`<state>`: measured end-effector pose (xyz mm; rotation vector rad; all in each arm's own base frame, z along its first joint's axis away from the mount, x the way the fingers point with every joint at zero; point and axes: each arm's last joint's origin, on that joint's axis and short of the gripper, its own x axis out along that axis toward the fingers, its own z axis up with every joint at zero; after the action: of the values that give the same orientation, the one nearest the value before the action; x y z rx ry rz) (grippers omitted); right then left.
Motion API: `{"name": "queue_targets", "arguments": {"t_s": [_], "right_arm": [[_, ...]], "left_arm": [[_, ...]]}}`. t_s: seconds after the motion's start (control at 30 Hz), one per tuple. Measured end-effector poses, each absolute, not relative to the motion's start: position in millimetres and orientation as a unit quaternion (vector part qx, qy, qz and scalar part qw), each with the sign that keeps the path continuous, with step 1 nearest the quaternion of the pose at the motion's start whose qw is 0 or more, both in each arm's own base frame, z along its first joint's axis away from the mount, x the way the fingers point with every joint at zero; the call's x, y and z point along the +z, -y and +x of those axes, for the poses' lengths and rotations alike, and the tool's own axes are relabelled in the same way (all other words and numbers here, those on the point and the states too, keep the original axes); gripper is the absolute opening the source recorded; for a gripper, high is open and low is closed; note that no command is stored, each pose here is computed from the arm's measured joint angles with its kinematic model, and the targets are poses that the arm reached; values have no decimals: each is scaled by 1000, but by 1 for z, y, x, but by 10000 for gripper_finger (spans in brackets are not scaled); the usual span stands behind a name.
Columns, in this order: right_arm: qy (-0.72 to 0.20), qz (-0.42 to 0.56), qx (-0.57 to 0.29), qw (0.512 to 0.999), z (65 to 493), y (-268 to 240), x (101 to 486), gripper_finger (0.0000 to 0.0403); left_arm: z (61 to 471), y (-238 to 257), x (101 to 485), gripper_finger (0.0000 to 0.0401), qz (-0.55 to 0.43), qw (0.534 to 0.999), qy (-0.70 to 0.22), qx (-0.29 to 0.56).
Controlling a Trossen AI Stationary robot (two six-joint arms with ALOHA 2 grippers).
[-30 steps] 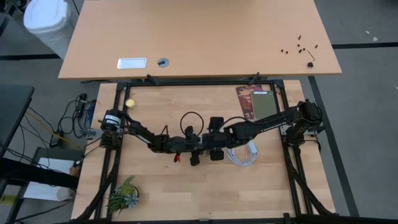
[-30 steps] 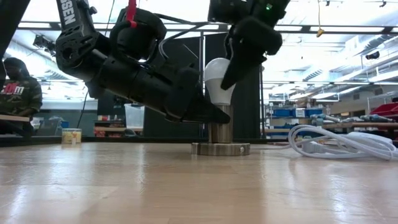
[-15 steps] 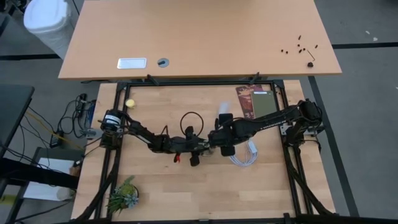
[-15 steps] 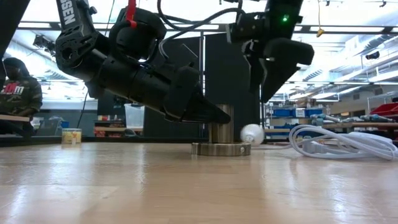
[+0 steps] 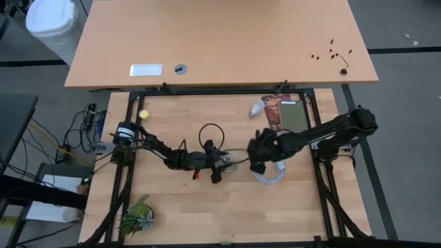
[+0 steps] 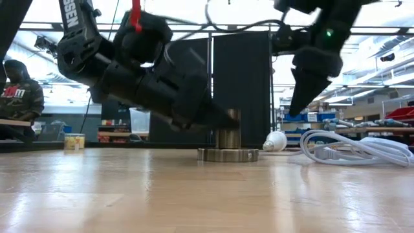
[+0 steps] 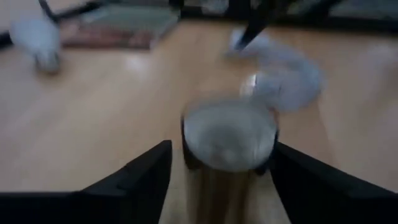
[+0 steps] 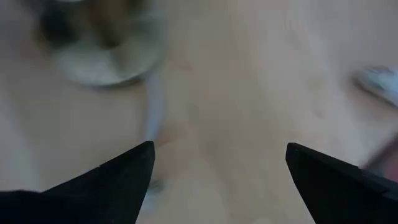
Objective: Screw lightbulb
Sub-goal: Remove the lightbulb from the lamp
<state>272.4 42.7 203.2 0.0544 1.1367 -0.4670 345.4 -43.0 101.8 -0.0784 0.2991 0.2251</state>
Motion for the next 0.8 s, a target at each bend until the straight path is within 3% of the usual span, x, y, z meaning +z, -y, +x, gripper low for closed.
{"name": "queue_targets", "arguments": {"t_s": [0.2,0.47,0.8], "right_arm": [[-443,110,-348,819,240,-11,206,371],[-418,130,-380,815,230,11,213,371],[-413,116,-391,815,224,28,221,371]], "left_arm": [[345,42,120,295,-42,982,-126,134],[339,36,157,290,-50,978,-131,153],[381,-16,210,269,-2,954,-227,197]]}}
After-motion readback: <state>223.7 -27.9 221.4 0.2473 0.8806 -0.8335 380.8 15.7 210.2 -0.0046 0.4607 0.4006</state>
